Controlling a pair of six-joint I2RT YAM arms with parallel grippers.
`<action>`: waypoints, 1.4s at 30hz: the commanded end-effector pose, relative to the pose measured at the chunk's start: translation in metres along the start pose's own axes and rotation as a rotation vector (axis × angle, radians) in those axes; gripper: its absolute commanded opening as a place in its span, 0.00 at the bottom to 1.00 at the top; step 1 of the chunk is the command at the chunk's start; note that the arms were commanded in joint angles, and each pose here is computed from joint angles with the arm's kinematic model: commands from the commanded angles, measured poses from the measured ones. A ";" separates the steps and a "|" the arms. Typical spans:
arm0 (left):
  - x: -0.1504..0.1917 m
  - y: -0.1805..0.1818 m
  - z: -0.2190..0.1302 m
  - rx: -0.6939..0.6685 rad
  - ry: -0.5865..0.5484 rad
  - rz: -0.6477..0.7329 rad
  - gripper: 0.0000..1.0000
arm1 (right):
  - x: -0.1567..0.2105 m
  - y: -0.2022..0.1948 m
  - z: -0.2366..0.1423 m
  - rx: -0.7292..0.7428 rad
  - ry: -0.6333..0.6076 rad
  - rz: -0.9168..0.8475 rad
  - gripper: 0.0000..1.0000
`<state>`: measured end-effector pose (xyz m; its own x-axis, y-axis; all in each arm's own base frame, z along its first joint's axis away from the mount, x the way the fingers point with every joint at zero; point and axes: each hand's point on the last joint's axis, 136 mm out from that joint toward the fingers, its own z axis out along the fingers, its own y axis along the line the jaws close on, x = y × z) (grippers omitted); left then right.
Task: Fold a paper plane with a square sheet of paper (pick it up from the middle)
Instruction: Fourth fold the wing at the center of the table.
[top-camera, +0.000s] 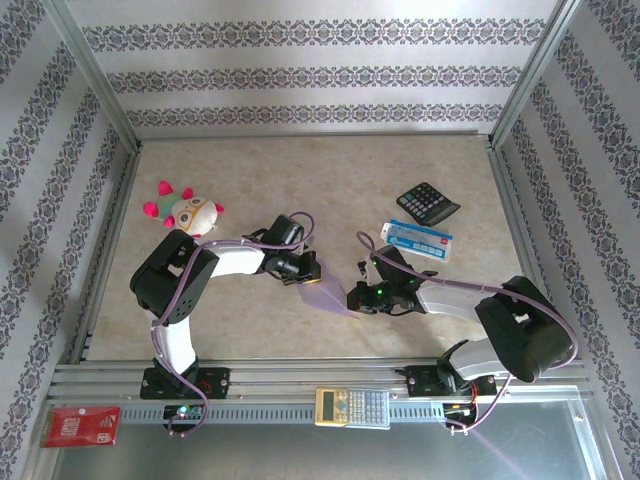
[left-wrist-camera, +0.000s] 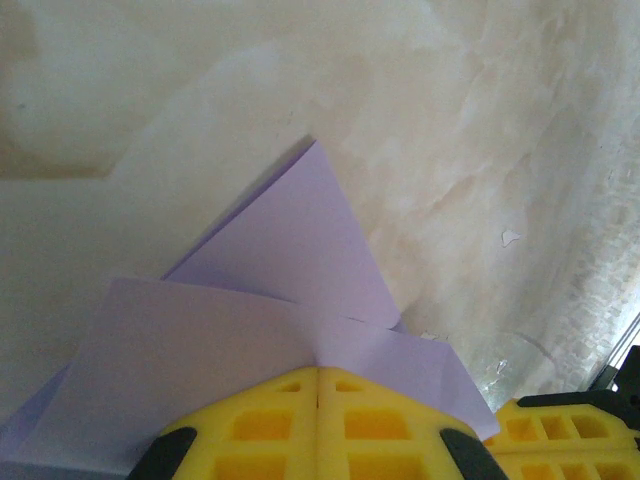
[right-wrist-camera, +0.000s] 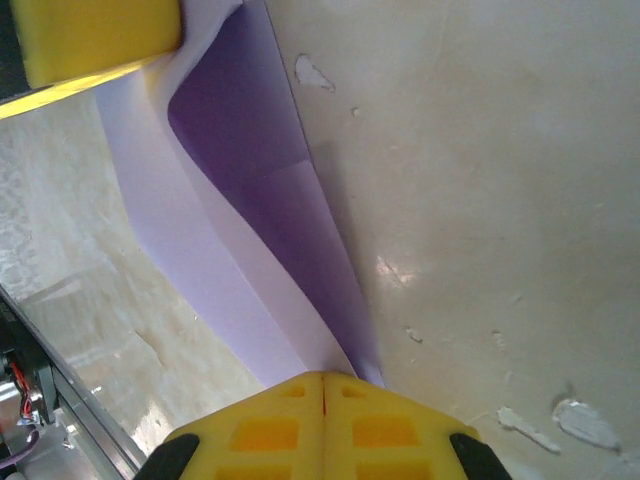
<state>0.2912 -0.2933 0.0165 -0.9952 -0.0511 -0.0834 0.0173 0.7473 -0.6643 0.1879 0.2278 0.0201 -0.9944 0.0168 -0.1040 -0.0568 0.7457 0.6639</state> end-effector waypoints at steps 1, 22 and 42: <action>0.011 0.058 0.008 -0.189 0.026 -0.073 0.00 | 0.010 -0.012 0.001 0.024 0.028 0.016 0.04; -0.023 0.005 -0.010 -0.083 -0.045 -0.042 0.11 | 0.038 -0.057 0.002 0.172 0.054 0.130 0.00; 0.046 -0.072 -0.033 0.179 -0.119 0.007 0.06 | 0.042 -0.068 0.004 0.221 0.049 0.222 0.00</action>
<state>0.2410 -0.3072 0.0748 -0.9812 -0.1227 -0.1489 0.0290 0.6692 -0.7425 0.1776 0.2188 0.0111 -0.9938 0.1049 -0.0364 0.0538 0.7418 0.6684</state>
